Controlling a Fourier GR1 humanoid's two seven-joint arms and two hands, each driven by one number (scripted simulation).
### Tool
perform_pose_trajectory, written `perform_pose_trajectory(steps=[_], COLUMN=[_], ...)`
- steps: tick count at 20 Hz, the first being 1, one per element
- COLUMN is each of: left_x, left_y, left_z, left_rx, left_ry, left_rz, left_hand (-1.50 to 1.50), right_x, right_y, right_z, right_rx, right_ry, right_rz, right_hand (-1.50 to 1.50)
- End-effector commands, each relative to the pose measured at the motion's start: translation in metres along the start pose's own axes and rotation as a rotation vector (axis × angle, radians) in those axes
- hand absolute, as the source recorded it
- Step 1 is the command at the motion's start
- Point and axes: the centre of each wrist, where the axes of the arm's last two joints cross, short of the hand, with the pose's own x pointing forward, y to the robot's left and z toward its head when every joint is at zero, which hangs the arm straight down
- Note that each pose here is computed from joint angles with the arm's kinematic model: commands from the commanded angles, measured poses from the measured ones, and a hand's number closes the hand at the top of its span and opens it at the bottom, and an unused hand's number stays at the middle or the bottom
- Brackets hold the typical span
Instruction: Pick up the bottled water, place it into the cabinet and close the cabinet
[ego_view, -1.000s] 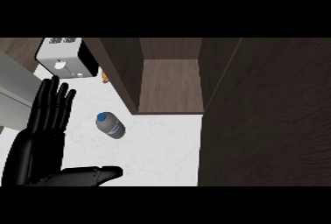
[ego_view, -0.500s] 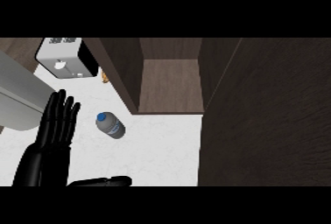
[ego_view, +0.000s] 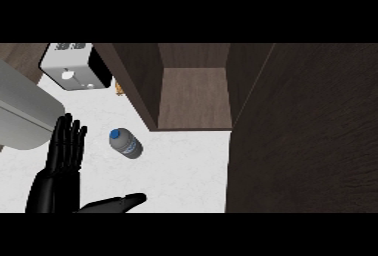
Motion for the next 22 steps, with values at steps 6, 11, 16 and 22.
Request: perform_pose_trajectory(steps=[6,11,16,22], left_x=[-0.064,-0.105,-0.14,-0.181], left_y=[-0.004,0.022,0.029,0.026], left_z=[-0.021,-0.027,-0.027,-0.029], left_rx=[0.044,0.067,0.107,0.152], left_ry=[0.044,0.087,0.116,0.104], left_rz=[-0.035,0.0,-0.014,-0.014], left_hand=[-1.5,-1.5,-1.5,-1.5], right_x=[0.019,0.03,0.027,0.033], right_y=[-0.001,0.008,-0.002,-0.007], right_z=[0.017,0.026,0.038,0.046], right_rx=[0.003,0.009,0.037,0.029], right_ry=[-0.035,-0.049,-0.041,-0.057], right_rz=[0.039,0.025,0.041,0.037], right_hand=[-1.5,-1.5,-1.5,-1.5])
